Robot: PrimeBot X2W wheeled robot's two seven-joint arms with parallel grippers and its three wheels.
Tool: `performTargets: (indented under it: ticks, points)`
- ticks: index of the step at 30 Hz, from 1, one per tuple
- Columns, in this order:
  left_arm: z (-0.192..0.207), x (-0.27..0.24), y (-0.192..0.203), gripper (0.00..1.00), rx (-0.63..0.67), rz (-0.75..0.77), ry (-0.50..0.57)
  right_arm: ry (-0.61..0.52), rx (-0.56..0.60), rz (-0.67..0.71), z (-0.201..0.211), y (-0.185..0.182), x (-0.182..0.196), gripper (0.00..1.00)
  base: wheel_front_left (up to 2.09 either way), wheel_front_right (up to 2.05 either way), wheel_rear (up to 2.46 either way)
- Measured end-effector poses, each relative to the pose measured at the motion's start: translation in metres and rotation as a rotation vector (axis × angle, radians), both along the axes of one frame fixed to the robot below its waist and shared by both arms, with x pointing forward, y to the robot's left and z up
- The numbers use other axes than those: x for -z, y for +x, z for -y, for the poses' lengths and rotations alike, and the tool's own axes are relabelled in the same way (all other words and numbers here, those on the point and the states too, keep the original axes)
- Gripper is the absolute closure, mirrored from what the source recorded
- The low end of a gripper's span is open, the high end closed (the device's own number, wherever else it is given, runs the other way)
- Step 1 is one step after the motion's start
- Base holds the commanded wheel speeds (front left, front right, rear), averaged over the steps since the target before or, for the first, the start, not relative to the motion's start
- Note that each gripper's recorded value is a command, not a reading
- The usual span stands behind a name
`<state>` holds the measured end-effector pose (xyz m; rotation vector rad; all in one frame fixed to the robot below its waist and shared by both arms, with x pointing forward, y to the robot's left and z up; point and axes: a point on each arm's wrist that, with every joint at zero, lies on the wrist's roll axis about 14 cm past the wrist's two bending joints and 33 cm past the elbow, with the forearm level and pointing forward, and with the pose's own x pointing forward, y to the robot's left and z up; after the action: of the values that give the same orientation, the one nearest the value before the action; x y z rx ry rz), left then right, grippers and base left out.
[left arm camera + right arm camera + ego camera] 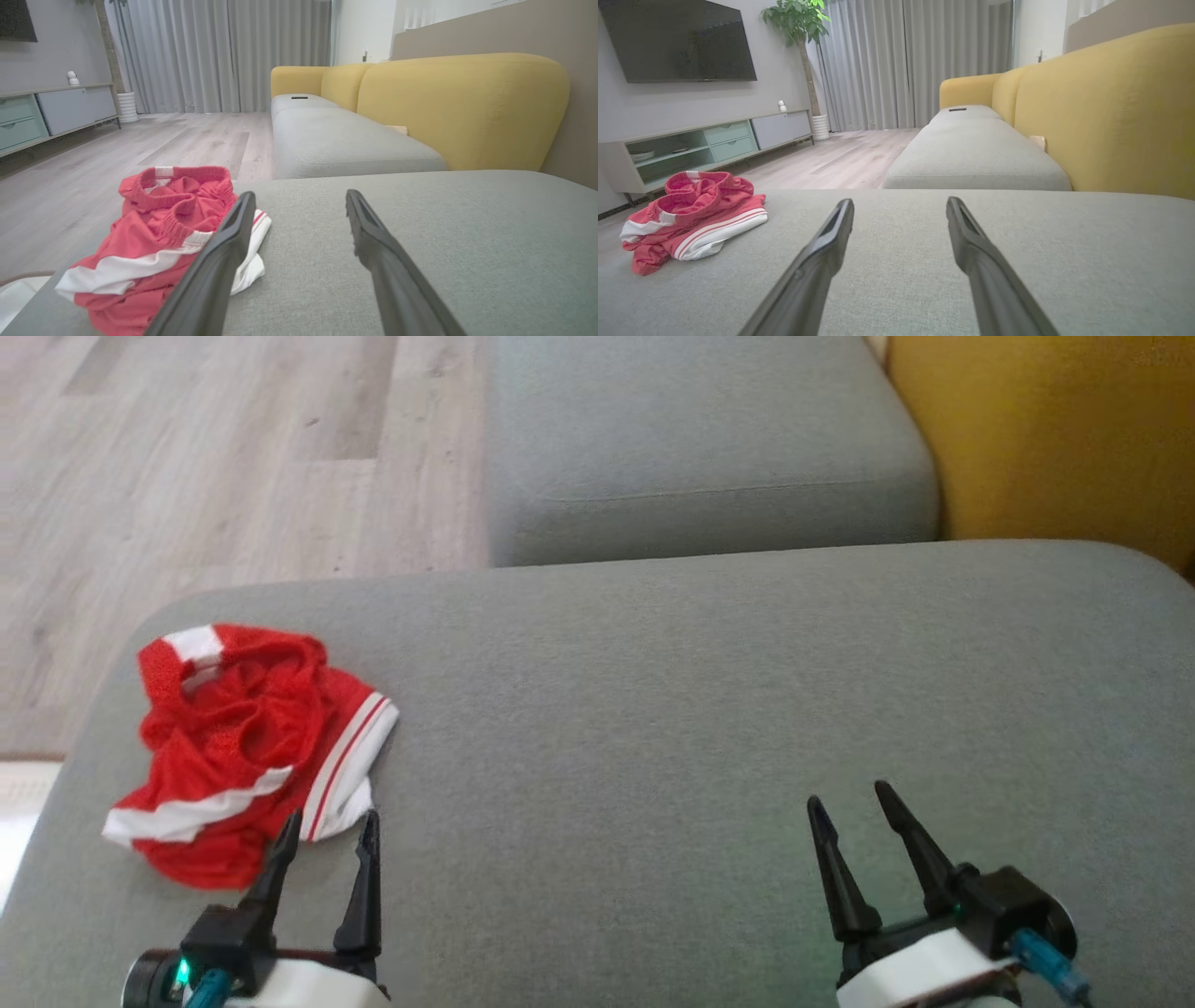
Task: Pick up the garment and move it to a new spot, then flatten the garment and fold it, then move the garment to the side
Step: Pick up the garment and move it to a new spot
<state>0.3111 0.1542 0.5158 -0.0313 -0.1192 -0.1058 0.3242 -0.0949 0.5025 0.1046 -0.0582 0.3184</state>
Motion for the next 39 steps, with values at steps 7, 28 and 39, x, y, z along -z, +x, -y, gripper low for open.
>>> performTargets:
  ticks: [7,28,39]
  points:
    - [-0.023,0.008,-0.014,0.00,-0.083,-0.022,-0.001,-0.010,-0.080,-0.025,-0.024,0.007,0.007,0.00,0.00,0.00,0.00]
    - [-0.095,0.020,-0.069,0.00,-0.369,-0.053,0.000,-0.035,-0.293,-0.058,-0.093,0.021,0.016,0.00,0.00,0.00,0.00]
    - [-0.108,0.017,-0.080,0.00,-0.427,-0.047,0.002,-0.035,-0.311,-0.077,-0.100,0.026,0.021,0.00,0.00,0.00,0.00]
